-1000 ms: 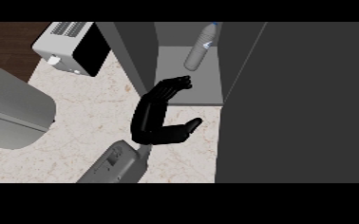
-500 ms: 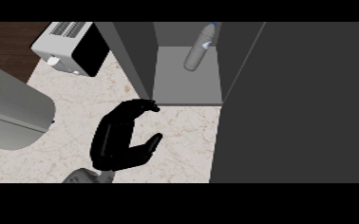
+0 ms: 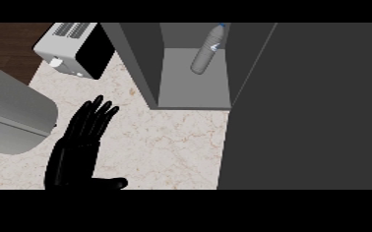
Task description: Pick up the bottled water, place it into the cabinet and close the cabinet
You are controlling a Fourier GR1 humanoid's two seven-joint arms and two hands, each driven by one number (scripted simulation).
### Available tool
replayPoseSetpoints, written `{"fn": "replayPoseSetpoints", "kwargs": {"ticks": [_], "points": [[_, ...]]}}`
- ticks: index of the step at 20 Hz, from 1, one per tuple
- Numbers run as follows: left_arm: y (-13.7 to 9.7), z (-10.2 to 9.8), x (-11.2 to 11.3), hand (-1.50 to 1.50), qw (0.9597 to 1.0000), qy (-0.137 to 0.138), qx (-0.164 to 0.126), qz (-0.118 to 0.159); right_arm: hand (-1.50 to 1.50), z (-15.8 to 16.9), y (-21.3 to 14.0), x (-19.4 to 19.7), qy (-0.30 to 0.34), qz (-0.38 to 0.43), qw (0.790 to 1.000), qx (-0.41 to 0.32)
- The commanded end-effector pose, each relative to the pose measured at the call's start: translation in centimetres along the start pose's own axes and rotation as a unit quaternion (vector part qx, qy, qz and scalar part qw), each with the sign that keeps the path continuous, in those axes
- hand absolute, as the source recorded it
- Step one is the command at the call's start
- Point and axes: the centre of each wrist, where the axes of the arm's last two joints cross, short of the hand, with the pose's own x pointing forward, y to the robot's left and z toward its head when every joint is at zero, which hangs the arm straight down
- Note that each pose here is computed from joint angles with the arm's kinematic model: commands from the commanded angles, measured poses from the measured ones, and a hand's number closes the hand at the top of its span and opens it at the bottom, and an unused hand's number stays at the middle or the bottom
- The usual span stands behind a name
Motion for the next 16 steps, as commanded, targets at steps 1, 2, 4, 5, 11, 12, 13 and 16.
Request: {"fn": "replayPoseSetpoints", "kwargs": {"ticks": [1,2,4,5,11,12,13,16], "points": [[1.9,1.1,1.6,-1.50,0.9997,0.001,0.019,0.017,1.50,-1.4,0.9,4.4,-0.003,0.088,0.992,0.095],[2.3,1.8,1.7,-1.50,0.9998,0.006,0.017,0.007,1.50,-1.7,1.3,4.2,-0.014,0.075,0.992,0.100],[2.8,1.7,2.8,-1.50,0.9997,0.004,0.021,0.006,1.50,-2.1,1.2,4.1,-0.004,0.090,0.989,0.115],[2.6,1.7,3.2,-1.50,0.9996,0.007,0.022,0.016,1.50,-2.3,1.0,4.1,-0.004,0.100,0.987,0.124],[4.8,2.8,4.3,-1.50,0.9998,0.000,0.016,0.014,1.50,-2.9,1.9,3.8,-0.019,0.045,0.989,0.137],[5.4,2.8,4.9,-1.50,0.9998,-0.002,0.017,0.007,1.50,-3.1,2.2,3.5,-0.020,0.037,0.992,0.121],[5.6,2.8,5.4,-1.50,0.9998,-0.004,0.019,0.006,1.50,-3.2,2.4,3.1,-0.022,0.018,0.993,0.113],[5.7,3.1,6.0,-1.50,0.9999,0.000,-0.001,0.016,1.50,-3.8,3.0,2.5,-0.055,-0.035,0.993,0.102]]}}
